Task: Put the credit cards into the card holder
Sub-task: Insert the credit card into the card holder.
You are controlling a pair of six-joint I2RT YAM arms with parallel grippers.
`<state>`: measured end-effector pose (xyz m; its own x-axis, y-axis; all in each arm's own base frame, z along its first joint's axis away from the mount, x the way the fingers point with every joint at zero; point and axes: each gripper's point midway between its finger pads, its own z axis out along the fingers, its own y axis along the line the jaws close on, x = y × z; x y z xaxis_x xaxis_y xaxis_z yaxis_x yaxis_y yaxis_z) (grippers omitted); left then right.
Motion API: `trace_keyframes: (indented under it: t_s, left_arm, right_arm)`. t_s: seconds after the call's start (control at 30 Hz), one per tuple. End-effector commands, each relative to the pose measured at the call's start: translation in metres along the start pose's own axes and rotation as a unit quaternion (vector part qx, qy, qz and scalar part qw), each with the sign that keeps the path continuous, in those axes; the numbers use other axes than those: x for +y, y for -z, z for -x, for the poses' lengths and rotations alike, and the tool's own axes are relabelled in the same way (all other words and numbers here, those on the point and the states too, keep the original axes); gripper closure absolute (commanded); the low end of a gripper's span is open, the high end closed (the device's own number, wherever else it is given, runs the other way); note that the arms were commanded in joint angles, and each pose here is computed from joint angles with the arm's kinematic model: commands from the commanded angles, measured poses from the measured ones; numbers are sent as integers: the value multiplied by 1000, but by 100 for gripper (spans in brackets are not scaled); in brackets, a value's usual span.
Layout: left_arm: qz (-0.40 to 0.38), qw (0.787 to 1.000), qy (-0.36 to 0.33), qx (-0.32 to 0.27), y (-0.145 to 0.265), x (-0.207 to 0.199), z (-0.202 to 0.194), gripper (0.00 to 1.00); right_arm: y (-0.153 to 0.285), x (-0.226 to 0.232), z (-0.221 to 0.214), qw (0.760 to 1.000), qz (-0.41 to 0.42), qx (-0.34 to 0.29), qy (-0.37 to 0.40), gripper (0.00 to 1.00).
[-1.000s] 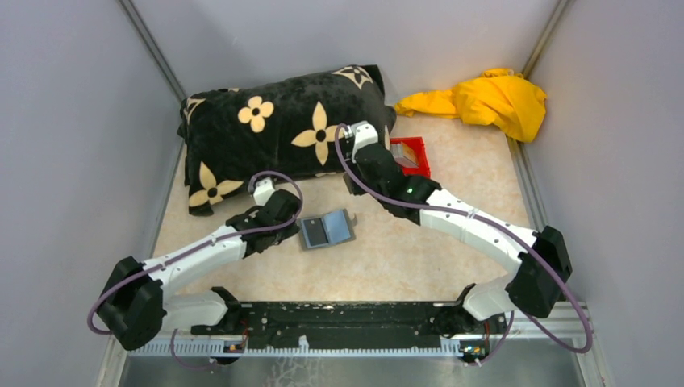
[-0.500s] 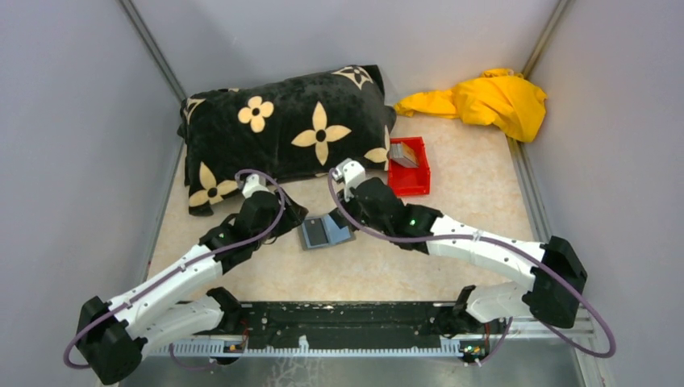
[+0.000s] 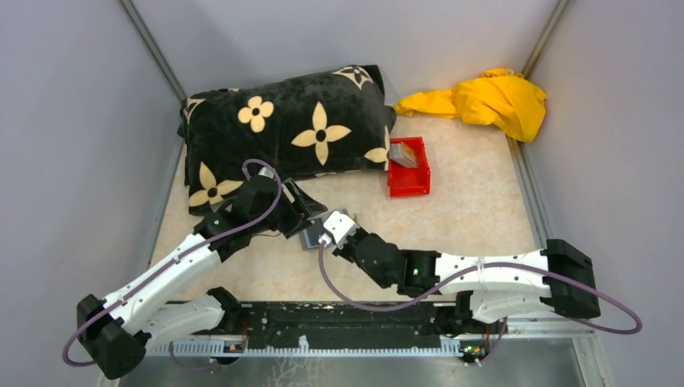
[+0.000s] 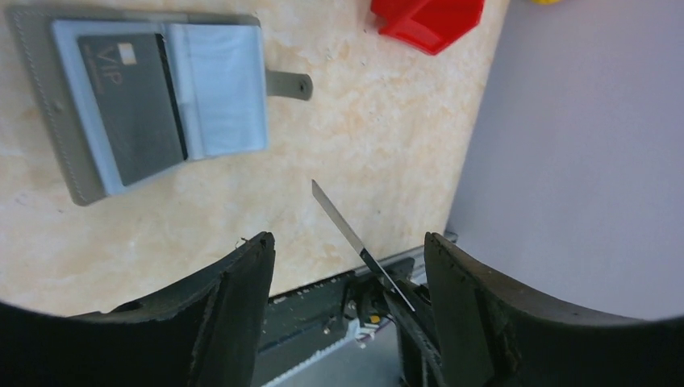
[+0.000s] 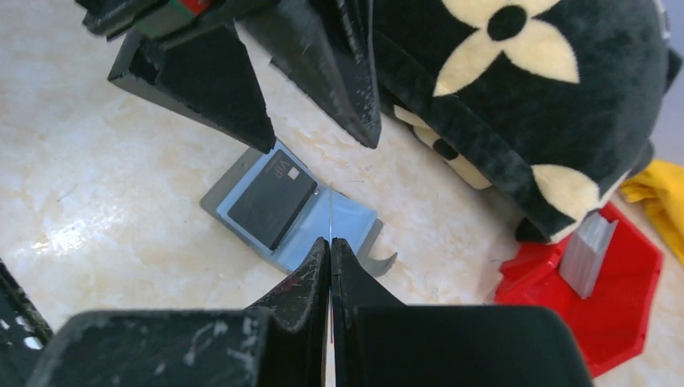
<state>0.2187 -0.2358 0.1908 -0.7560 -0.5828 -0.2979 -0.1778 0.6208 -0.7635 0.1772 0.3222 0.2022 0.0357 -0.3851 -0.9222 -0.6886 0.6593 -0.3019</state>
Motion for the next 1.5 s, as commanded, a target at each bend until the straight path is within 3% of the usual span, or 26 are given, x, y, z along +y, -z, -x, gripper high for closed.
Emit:
trace_keyframes:
  t_s: [0.0, 0.17, 0.57, 0.77, 0.87, 0.97, 1.27, 1.43, 1.47]
  left_arm:
    - [-28, 997, 44, 65, 14, -24, -14, 25]
    - [-42, 990, 71, 113, 13, -30, -27, 25]
    - [-46, 986, 82, 137, 13, -26, -32, 25]
    - [-51, 983, 91, 152, 9, -22, -36, 30]
    - [-56, 982, 98, 154, 9, -21, -38, 36]
    - [-58, 982, 101, 151, 9, -21, -36, 49]
    - [-75, 978, 109, 161, 9, -21, -40, 69]
    - [-76, 978, 113, 160, 7, -14, -40, 99]
    - [-77, 978, 114, 159, 6, -13, -40, 100]
  right_arm:
    - [15, -20, 33, 994, -81, -71, 23, 100]
    - [22, -8, 40, 989, -97, -95, 60, 100]
    - [17, 19, 41, 985, -83, -104, 110, 100]
    - [15, 27, 39, 982, -80, -105, 132, 100]
    - [14, 30, 37, 982, -78, -105, 139, 100]
    - [14, 34, 36, 980, -78, -104, 148, 100]
    - [11, 44, 28, 978, -71, -100, 170, 100]
    - [12, 47, 24, 977, -72, -95, 178, 100]
    - [13, 47, 23, 977, -73, -93, 177, 100]
